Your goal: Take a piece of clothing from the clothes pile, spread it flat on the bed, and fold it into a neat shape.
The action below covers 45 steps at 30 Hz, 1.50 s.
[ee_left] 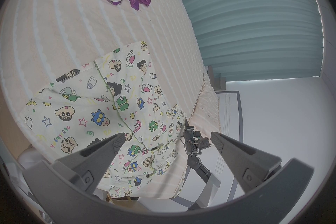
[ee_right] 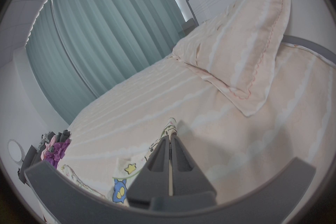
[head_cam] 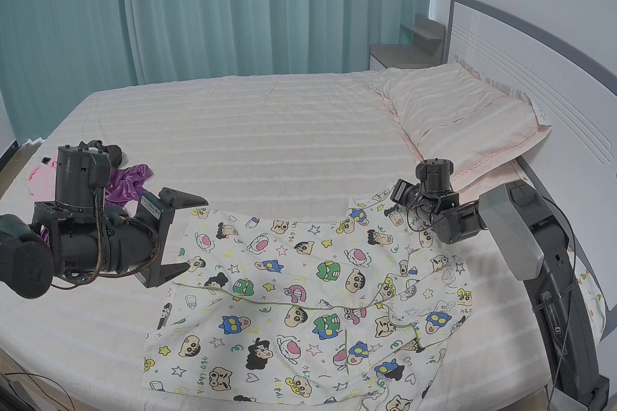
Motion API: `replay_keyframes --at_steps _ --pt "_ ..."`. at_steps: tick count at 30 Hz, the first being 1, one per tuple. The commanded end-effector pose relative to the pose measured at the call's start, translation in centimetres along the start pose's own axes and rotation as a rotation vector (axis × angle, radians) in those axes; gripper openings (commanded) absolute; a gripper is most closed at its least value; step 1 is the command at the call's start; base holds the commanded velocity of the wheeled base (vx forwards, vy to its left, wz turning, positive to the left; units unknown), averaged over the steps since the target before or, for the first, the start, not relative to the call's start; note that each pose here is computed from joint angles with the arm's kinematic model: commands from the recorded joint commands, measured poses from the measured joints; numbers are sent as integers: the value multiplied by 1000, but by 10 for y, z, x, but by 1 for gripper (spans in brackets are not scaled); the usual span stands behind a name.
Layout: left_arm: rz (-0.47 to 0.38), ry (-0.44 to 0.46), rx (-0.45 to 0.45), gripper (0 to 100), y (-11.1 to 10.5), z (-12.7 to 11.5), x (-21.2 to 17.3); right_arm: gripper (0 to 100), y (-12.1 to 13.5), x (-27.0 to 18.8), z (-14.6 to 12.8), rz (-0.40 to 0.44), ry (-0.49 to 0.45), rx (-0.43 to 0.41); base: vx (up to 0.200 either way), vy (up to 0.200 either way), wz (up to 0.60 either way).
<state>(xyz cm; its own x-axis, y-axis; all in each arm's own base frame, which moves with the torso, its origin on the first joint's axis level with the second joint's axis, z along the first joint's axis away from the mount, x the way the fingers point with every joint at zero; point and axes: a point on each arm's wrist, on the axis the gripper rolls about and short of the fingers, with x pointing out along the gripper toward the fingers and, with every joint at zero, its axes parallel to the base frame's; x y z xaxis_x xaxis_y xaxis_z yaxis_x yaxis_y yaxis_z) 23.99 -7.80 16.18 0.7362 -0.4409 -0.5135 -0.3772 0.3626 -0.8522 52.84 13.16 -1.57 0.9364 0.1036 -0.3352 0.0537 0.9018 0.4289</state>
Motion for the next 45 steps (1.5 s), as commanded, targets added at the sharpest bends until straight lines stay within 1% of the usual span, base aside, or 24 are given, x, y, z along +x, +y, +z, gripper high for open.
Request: replay_keyframes --at_steps 1,4,6,11,14,15,18,22,24,26,28,31,34,36,40,42,43,45 --pt "0 -1 -1 100 0 0 0 0 3 1 9 11 -34 7 0 0 0" --pt "0 -1 0 100 0 0 0 0 4 2 17 2 -68 13 0 0 0" --pt "0 -1 0 100 0 0 0 0 4 2 19 -9 -74 13 0 0 0" --pt "0 -1 1 100 0 0 0 0 0 3 19 -20 -66 11 0 0 0" --pt "0 -1 1 100 0 0 0 0 -4 4 14 -37 -44 6 0 0 0" --pt "0 -1 1 100 0 0 0 100 -4 4 14 -37 -44 6 0 0 0" --pt "0 -3 3 100 0 0 0 100 -3 3 16 -36 -47 8 0 0 0" --pt "-1 -5 3 100 0 0 0 100 -7 -2 19 -55 -34 4 0 0 0" --pt "-2 -7 3 100 0 0 -1 100 -9 -11 22 -66 -18 -2 0 0 0" --pt "-5 -6 4 100 0 0 -2 100 -12 -28 21 -91 29 -10 0 0 0" --pt "-7 -2 8 100 0 -2 -4 100 -15 -47 22 -100 59 -12 0 0 0" --pt "-9 6 15 100 1 -7 -8 100 -21 -68 28 -108 48 5 0 0 0" --pt "-17 8 18 100 5 -11 -19 100 -32 -110 41 -102 -1 23 -67 0 0" --pt "-23 8 20 100 7 -13 -26 100 -36 -129 43 -99 -21 28 -200 0 0" --pt "-40 11 26 100 14 -19 -41 100 -43 -171 45 -101 -42 34 -200 0 0" --pt "-41 11 26 100 14 -19 -42 100 -43 -172 45 -102 -42 34 -200 0 0" --pt "-47 18 31 100 20 -24 -50 100 -48 -191 40 -106 -38 36 -200 0 0" --pt "-37 22 30 100 26 -26 -55 100 -51 -204 33 -107 -34 54 -200 0 0"
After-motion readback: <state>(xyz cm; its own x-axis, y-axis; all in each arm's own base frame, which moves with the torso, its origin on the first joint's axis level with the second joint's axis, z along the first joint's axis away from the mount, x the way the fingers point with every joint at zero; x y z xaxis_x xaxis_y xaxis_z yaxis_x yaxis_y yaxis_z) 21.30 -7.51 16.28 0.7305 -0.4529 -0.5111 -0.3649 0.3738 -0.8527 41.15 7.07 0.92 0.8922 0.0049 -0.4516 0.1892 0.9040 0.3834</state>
